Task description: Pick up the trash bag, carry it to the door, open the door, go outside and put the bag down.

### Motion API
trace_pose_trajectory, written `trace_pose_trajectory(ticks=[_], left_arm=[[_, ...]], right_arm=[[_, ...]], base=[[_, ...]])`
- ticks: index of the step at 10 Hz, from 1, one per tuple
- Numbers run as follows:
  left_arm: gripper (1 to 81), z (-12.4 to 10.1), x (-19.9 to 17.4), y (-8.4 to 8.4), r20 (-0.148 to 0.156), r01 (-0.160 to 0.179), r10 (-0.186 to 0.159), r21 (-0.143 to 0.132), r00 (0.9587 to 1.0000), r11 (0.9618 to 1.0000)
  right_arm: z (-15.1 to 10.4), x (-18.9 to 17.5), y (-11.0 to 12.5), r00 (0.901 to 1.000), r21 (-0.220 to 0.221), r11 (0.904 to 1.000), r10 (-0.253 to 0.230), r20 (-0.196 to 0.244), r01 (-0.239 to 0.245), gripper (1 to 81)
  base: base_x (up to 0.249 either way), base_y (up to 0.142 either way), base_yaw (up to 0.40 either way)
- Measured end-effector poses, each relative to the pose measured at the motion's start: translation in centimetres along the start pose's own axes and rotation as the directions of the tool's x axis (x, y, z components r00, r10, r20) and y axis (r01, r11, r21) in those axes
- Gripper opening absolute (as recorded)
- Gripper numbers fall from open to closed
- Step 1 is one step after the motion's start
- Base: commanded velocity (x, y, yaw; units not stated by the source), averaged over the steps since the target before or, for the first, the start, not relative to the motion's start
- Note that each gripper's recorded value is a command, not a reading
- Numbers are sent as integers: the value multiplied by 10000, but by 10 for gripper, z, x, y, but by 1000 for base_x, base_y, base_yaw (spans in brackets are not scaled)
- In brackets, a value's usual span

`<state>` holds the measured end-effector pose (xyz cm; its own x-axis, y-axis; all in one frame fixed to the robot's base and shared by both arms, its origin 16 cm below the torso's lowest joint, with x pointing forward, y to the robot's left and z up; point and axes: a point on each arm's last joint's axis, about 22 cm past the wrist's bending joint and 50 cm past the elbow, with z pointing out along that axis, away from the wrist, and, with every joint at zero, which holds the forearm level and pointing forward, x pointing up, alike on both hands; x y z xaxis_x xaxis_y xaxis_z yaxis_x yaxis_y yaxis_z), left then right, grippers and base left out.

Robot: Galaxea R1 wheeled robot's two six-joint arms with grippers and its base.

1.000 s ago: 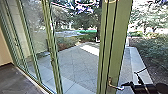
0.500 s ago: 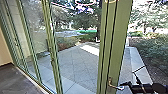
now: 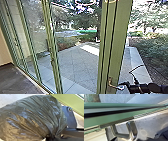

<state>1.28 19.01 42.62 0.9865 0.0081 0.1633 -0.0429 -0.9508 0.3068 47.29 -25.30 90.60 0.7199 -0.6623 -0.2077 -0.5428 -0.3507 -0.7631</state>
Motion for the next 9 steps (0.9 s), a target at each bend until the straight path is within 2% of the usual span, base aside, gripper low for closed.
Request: trace_pose_trajectory(ticks=[3,6,9], left_arm=[[10,0,0,-2,6,-3,3,32,10000,10000],[10,0,0,-2,10,2,-2,33,10000,10000],[10,0,0,-2,18,2,-2,29,10000,10000]], right_arm=[[20,2,-3,9988,150,9987,481,-36,-481,811],[37,11,-3,9929,102,9930,1180,-172,-1179,811],[54,19,7,9881,-63,9887,1497,-349,-1500,811]], base=[[0,0,0],[0,0,0],[0,0,0]])
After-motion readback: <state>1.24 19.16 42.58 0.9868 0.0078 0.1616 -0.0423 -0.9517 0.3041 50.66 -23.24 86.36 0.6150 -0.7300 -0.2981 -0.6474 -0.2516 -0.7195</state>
